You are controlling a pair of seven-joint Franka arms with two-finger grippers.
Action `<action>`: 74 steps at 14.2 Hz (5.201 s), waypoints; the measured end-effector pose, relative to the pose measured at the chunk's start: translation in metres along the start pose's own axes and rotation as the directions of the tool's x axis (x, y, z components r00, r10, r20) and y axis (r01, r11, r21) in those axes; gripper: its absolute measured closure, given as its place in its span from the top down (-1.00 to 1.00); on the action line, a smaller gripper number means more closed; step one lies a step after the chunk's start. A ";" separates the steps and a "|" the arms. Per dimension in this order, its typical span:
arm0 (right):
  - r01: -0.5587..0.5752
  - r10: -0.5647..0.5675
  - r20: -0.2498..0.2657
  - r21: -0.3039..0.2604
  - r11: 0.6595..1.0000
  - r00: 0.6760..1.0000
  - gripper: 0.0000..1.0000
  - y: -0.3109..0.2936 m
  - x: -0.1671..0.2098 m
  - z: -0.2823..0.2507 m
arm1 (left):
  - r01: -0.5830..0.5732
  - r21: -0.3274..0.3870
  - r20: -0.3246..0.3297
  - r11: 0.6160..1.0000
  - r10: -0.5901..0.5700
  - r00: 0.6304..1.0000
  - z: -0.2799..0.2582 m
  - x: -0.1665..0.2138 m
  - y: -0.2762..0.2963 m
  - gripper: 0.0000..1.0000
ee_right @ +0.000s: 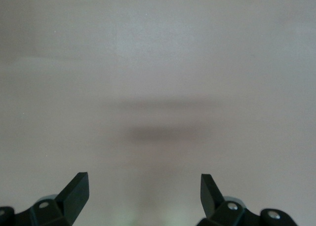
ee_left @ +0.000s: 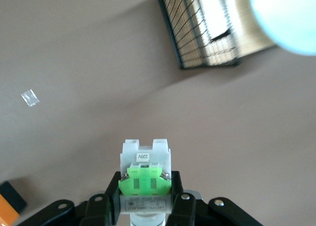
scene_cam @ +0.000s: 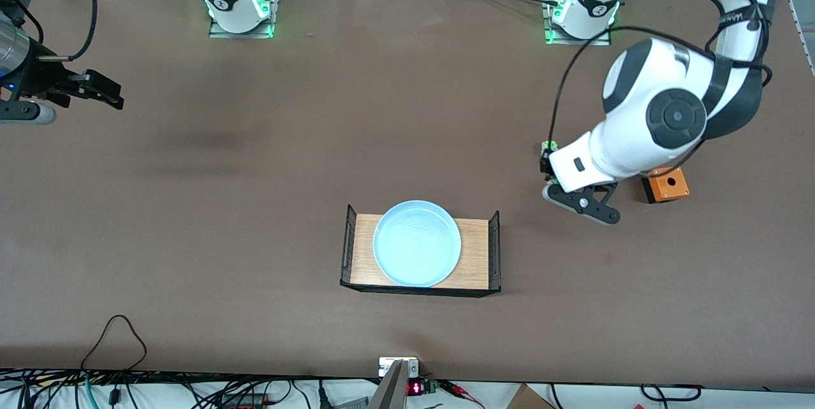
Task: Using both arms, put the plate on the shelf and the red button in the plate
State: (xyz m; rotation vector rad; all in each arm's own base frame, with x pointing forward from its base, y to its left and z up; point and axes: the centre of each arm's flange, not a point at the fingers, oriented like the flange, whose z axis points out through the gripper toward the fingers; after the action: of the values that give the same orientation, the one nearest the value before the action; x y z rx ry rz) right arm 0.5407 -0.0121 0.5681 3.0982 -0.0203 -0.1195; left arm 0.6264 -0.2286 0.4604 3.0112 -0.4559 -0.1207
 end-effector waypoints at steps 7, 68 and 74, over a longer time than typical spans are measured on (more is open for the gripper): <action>0.000 0.000 -0.004 0.000 1.000 1.000 1.00 0.000 0.000 -0.001 | 0.142 -0.123 -0.126 0.982 -0.158 0.979 -0.026 0.021 0.108 -0.17; -0.044 0.044 -0.029 0.005 0.999 0.999 1.00 0.027 0.004 -0.001 | 0.135 0.099 -0.088 0.986 -0.126 0.988 -0.137 -0.152 -0.120 1.00; -0.042 0.043 -0.030 0.005 0.999 0.999 1.00 0.026 0.003 -0.002 | 0.110 0.090 -0.074 0.990 -0.103 0.992 -0.153 -0.172 -0.147 1.00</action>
State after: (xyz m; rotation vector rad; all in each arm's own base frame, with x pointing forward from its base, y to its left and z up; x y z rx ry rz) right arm 0.5440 -0.0382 0.5714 3.1011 -0.0856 -0.0711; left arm 0.5197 -0.0247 0.6080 3.1202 -0.3023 -0.0028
